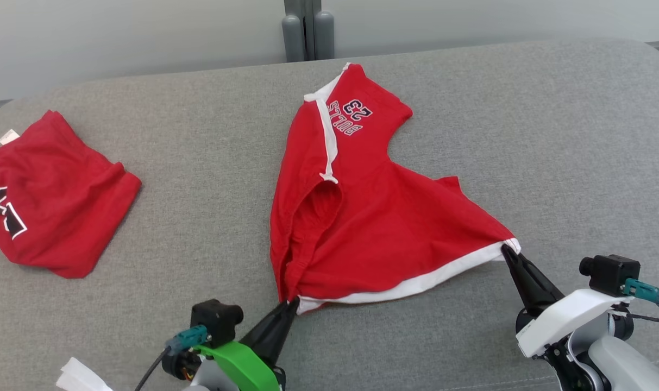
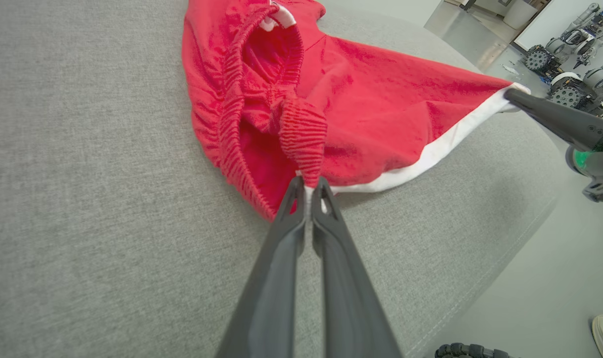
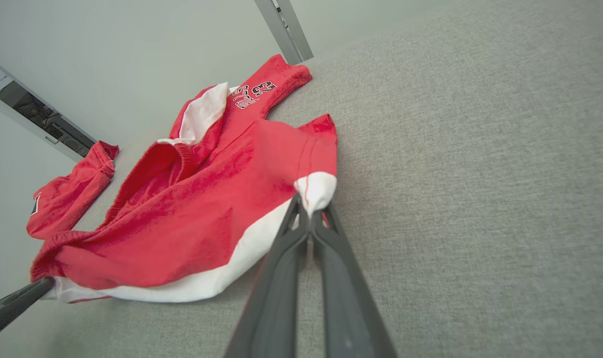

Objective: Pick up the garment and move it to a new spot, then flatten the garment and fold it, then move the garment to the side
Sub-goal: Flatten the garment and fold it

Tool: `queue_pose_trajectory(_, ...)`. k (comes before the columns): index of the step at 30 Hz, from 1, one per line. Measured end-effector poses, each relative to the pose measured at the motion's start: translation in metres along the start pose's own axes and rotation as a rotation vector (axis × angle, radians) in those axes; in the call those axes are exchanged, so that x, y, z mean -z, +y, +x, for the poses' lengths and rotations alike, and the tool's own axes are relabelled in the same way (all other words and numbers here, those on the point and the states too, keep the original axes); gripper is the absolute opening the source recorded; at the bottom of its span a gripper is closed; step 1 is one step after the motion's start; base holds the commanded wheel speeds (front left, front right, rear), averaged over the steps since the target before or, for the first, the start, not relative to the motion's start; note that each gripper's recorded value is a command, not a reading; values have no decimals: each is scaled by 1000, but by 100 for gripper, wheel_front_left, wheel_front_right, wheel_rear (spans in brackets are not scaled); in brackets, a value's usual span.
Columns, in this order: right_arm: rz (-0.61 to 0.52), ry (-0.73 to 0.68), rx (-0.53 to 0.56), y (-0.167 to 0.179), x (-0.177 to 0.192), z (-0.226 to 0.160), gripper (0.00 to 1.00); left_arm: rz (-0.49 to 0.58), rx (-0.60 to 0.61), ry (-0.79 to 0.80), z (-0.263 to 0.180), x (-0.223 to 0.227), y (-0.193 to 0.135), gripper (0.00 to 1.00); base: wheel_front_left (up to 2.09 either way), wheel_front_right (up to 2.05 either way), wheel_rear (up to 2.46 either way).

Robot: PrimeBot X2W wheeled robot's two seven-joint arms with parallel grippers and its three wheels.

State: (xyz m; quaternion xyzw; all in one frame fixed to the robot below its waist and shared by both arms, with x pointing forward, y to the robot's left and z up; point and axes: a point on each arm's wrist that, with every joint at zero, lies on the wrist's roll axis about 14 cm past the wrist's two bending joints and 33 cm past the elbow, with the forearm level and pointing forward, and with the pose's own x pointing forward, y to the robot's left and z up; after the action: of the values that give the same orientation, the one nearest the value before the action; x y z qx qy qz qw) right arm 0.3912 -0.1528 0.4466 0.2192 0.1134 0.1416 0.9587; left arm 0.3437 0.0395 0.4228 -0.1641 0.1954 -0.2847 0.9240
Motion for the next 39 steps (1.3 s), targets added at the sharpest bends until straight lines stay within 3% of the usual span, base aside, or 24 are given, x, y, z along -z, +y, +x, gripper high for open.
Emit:
queue_pose_trajectory(7,-7,-73,-6,9,-26,-8,0,-54,127,7,-3,-4,-47,0,0,0,0)
queue_pose_trajectory(16,-49,-160,-46,26,-72,2,0,-143,245,-68,-6,-43,-84,0,0,0,0)
queue_pose_trajectory(22,-71,-210,-91,42,-106,22,0,-84,227,-221,0,-110,-65,0,0,0,0)
queue_pose_trajectory(28,-79,-265,-132,60,-158,70,0,-87,229,-372,21,-203,-40,0,0,0,0)
queue_pose_trajectory(31,-29,-289,-123,58,-191,100,0,-74,230,-431,36,-252,-27,0,0,0,0)
queue_pose_trajectory(35,-11,-341,-123,66,-245,142,0,-7,184,-530,55,-323,-4,0,0,0,0)
queue_pose_trajectory(39,-54,-384,-119,77,-283,181,0,17,151,-608,78,-375,11,0,0,0,0)
